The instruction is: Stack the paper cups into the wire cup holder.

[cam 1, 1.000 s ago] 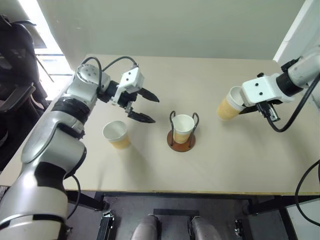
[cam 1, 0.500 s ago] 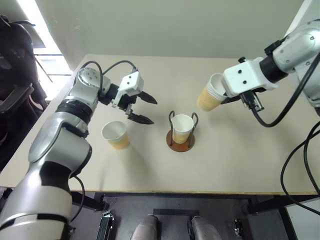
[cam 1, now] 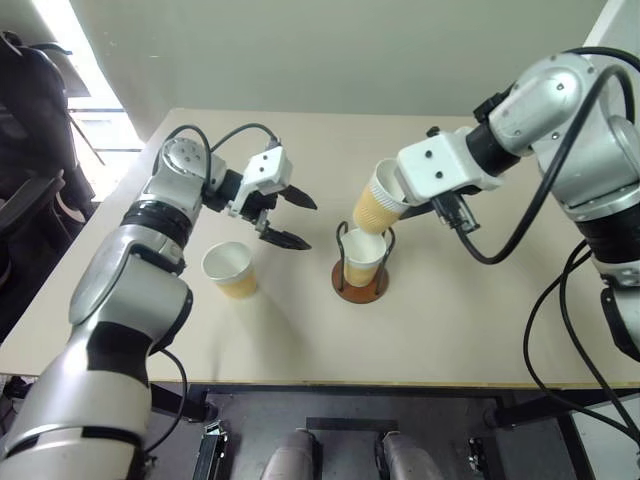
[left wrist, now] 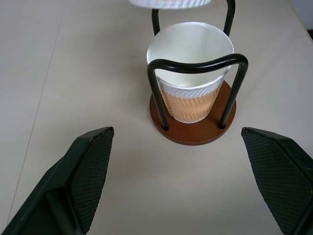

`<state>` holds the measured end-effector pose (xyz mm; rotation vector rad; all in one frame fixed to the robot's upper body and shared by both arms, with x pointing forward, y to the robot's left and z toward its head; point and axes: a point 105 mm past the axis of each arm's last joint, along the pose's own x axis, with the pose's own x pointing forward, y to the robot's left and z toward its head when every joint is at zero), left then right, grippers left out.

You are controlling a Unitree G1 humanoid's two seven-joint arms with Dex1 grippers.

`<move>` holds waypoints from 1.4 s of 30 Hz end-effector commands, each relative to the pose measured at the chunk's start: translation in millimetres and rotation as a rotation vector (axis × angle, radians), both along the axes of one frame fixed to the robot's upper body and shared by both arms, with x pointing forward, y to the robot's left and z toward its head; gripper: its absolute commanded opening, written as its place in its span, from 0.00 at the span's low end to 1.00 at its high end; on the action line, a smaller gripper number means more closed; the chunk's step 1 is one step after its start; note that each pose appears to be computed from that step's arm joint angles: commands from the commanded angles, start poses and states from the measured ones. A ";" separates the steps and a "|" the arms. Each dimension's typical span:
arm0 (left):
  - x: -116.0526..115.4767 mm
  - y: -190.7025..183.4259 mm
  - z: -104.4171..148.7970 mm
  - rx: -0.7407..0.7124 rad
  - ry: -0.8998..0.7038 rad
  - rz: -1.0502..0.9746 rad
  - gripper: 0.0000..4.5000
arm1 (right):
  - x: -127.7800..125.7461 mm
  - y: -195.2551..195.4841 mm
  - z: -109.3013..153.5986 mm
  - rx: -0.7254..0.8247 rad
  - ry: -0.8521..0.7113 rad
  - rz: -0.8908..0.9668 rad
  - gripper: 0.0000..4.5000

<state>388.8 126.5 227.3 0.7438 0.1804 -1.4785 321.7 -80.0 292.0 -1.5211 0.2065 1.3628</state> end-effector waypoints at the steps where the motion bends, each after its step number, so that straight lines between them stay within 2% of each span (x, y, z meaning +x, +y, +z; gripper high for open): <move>1: -4.3 -1.8 10.0 -0.006 -0.015 -0.042 1.00 | -4.3 4.8 18.1 0.044 -0.067 0.018 0.01; 26: -6.9 6.4 6.9 0.008 0.009 -0.029 1.00 | -0.6 9.2 -24.3 -0.007 -0.004 0.068 0.01; 42: -9.2 2.7 11.1 -0.001 0.017 -0.044 1.00 | 6.6 11.5 -27.7 -0.032 -0.033 0.090 0.01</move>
